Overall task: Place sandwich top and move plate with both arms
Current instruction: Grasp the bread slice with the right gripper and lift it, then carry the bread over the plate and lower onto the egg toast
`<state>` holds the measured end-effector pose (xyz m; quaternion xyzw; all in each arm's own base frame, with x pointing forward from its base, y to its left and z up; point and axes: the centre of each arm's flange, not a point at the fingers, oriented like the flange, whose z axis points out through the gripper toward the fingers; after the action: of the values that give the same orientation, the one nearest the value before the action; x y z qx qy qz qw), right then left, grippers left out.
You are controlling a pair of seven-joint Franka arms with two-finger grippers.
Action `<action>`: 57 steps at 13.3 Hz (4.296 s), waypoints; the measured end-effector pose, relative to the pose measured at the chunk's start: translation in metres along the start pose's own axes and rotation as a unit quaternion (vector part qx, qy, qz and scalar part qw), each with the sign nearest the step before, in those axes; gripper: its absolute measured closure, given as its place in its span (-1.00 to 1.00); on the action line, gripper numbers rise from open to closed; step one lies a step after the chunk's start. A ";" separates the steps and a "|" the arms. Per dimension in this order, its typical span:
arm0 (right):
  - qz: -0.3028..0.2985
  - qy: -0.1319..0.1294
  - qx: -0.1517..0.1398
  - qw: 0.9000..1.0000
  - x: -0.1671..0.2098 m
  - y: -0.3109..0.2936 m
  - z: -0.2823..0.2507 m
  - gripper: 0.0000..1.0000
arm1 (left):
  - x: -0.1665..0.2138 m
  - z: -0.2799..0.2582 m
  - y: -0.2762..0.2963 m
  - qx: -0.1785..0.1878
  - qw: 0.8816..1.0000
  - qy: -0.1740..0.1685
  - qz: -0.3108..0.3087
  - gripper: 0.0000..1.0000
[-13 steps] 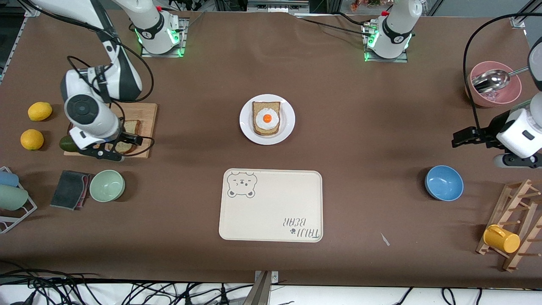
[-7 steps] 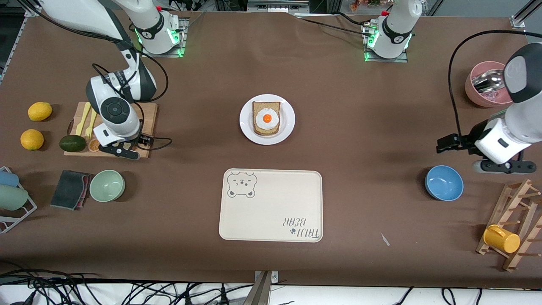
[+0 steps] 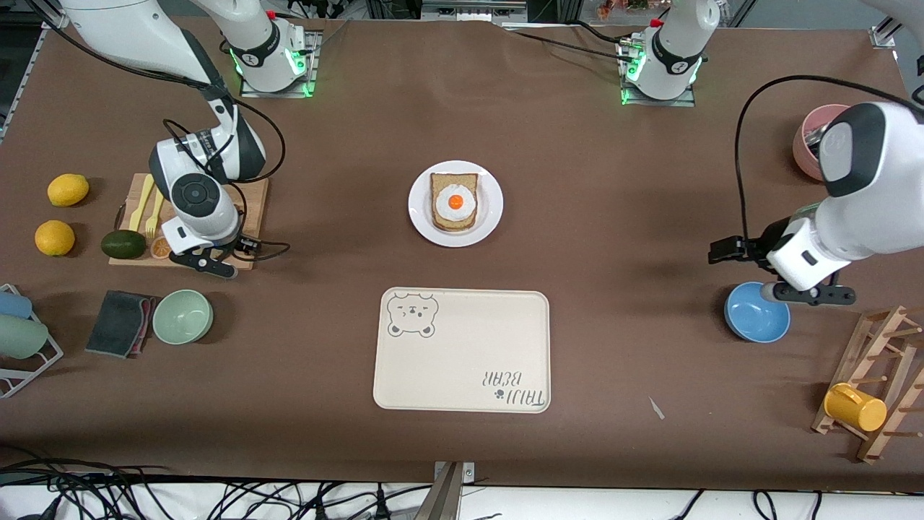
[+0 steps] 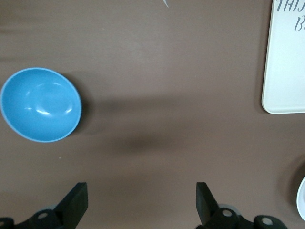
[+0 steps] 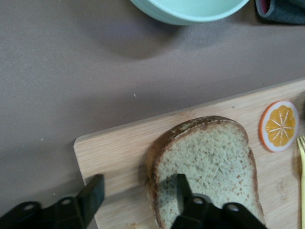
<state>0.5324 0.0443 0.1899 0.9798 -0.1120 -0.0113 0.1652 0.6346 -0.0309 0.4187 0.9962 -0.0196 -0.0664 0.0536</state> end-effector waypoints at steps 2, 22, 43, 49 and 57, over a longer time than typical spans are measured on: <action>-0.003 0.002 -0.003 1.000 0.001 0.001 0.000 -0.23 | 0.007 0.016 0.016 0.000 1.000 -0.002 0.013 -1.00; -0.005 0.015 -0.006 1.000 0.009 0.010 -0.008 0.87 | 0.026 0.093 0.138 -0.015 0.999 0.021 0.035 -1.00; -0.091 -0.053 0.132 0.986 -0.104 -0.302 -0.254 0.87 | 0.017 0.147 0.141 -0.135 0.988 -0.034 0.072 -1.00; -0.023 -0.081 0.142 0.986 -0.133 -0.388 -0.232 0.87 | 0.021 0.151 0.096 -0.225 0.971 -0.018 0.077 -1.00; -0.001 -0.088 0.141 0.986 -0.169 -0.427 -0.206 0.32 | 0.018 0.162 0.090 -0.236 0.969 -0.026 0.067 -1.00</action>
<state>0.4723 0.5408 0.2431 0.9886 -0.1253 -0.0822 0.0147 0.6274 -0.1377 0.2671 0.9497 -0.0712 -0.0909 0.2912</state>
